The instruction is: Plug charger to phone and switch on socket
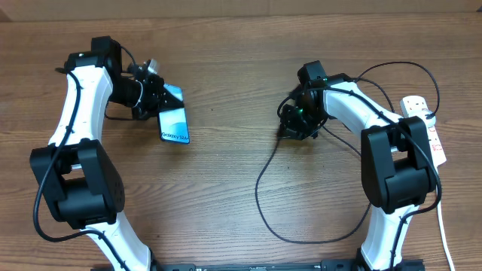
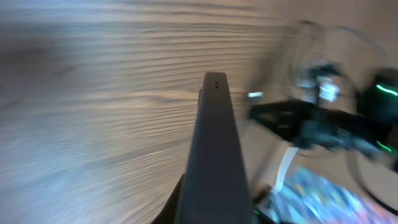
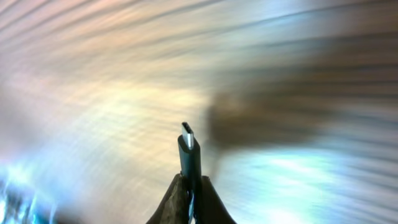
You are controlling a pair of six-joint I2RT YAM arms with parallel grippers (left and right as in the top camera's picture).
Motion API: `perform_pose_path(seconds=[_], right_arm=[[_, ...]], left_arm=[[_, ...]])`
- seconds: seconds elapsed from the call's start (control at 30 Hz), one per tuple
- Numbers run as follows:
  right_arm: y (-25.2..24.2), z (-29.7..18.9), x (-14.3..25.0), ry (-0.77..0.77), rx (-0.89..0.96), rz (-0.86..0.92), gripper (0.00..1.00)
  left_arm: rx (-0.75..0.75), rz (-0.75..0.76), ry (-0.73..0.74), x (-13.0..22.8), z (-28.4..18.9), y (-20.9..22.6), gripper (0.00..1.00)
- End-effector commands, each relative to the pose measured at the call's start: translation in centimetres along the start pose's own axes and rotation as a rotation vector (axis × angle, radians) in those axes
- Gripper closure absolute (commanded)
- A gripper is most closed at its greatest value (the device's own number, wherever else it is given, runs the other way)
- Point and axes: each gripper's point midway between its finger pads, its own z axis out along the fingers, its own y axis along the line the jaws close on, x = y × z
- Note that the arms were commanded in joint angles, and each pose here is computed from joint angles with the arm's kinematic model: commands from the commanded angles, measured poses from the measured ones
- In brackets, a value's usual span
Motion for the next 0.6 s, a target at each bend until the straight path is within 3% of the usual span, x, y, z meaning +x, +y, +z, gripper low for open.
perform_pose_path(seconds=[0.0,0.13,0.43,0.57], right_arm=[[8.1,-4.4,3.2,0.007,-0.409,-0.461,0.96],[11.4,-7.8,6.3,-0.007,-0.623,-0.673,0.96],[15.2,-8.1,10.3,0.072,-0.791,-0.759,0.96],[16.3,-7.7,10.6,0.090,-0.806,-0.749,0.96]], left_arm=[[0.382,0.244,-0.019,0.3,-1.3,-6.1,0.96],[0.518,0.300,-0.043,0.3,-2.3,-8.3,0.96],[0.773,0.383,-0.063,1.1,-4.1,-12.4,0.96],[0.795,0.364,-0.058,1.1,-4.4,-12.6,0.96]])
